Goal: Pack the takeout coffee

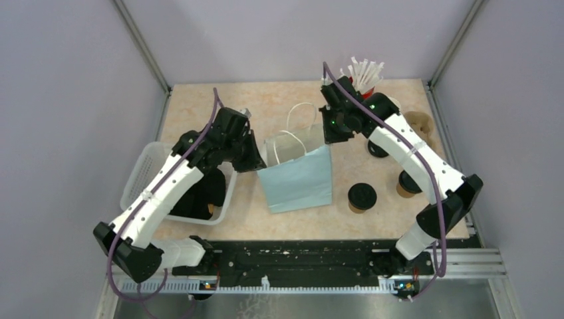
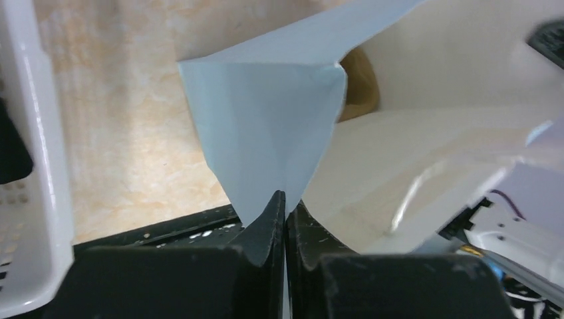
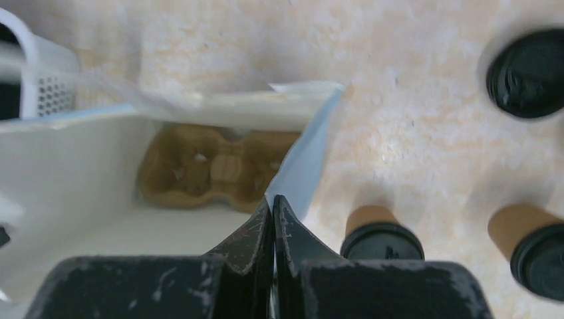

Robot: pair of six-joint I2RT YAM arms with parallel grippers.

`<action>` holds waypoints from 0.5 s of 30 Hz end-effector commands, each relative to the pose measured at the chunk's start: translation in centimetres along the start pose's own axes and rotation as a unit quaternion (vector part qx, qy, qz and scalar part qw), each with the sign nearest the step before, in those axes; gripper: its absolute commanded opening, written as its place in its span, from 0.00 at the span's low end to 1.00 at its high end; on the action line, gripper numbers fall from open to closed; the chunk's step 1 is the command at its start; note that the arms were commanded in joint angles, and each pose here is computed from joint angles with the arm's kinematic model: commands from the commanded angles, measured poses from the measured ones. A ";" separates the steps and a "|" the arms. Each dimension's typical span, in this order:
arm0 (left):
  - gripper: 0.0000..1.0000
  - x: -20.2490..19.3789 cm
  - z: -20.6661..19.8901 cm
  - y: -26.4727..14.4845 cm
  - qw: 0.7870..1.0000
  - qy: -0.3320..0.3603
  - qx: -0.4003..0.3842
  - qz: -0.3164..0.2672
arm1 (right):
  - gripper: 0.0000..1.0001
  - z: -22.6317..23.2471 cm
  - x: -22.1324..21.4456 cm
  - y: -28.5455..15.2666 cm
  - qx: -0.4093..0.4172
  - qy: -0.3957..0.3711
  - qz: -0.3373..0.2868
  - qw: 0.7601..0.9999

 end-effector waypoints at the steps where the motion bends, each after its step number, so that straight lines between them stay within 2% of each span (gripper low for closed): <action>1: 0.12 0.2 -2.6 -3.5 0.989 0.019 -0.140 -0.040 | 0.00 1.4 4.6 -1.7 0.079 -0.092 -0.101 0.988; 3: 0.15 -0.1 -2.6 -3.6 0.988 0.016 -0.148 -0.031 | 0.00 1.6 5.5 -1.0 0.074 -0.109 -0.092 0.987; 5: 0.17 -0.1 -1.6 -3.2 0.994 0.007 -0.103 -0.036 | 0.00 1.7 5.8 -0.8 0.059 -0.093 -0.061 0.992; 7: 0.29 0.2 -1.0 -2.7 0.997 0.006 -0.068 -0.046 | 0.00 1.7 4.9 -1.3 0.050 -0.060 -0.016 0.997; 11: 0.37 1.5 -0.9 -2.5 0.996 0.024 -0.028 -0.075 | 0.00 1.7 3.0 -3.4 0.064 0.014 -0.020 0.998; 12: 0.42 1.9 -0.8 -2.4 0.996 0.029 -0.013 -0.085 | 0.05 1.8 2.3 -3.5 0.072 0.029 -0.019 0.997; 14: 0.47 2.6 -0.9 -2.2 0.995 0.041 0.005 -0.096 | 0.29 2.0 1.7 -4.2 0.099 0.046 -0.024 0.994; 15: 0.49 2.9 -0.9 -2.2 0.994 0.045 0.013 -0.098 | 0.36 1.9 1.5 -4.6 0.099 0.049 -0.024 0.994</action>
Point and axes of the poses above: each gripper's point midway between its finger pads, its own y axis out along the fingers, its own z axis along the line the jaws close on, x = y × z, the point moved 8 cm from there along -y, back along the fingers, and after that the axes turned 7 degrees about -y, right-handed, at the moved point
